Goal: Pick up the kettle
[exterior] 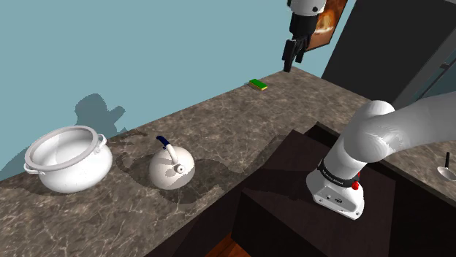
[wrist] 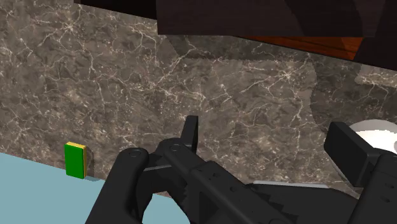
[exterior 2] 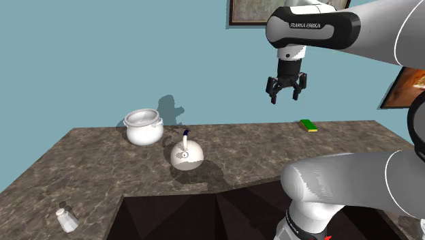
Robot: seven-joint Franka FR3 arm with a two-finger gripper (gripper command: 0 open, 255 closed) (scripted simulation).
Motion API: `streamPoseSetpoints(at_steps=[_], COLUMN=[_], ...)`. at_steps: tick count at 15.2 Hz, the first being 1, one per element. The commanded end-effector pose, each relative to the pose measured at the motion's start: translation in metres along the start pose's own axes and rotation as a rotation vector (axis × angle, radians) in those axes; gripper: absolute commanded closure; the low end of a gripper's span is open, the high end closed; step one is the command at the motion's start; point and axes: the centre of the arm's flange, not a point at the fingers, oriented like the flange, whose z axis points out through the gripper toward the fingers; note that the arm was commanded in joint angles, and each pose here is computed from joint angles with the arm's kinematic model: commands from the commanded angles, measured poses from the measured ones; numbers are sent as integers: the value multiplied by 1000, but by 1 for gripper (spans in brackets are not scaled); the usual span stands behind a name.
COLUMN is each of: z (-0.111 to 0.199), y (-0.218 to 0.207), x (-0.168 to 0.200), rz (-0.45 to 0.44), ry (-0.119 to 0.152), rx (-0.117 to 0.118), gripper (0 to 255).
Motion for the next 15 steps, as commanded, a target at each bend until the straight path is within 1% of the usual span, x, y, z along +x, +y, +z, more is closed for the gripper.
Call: streamPoseSetpoints(at_steps=[1,15], z=[0,79], y=[0,-144], x=[0,77], rz=[0,61], ry=[0,30], rx=[0,12], gripper=[0,0])
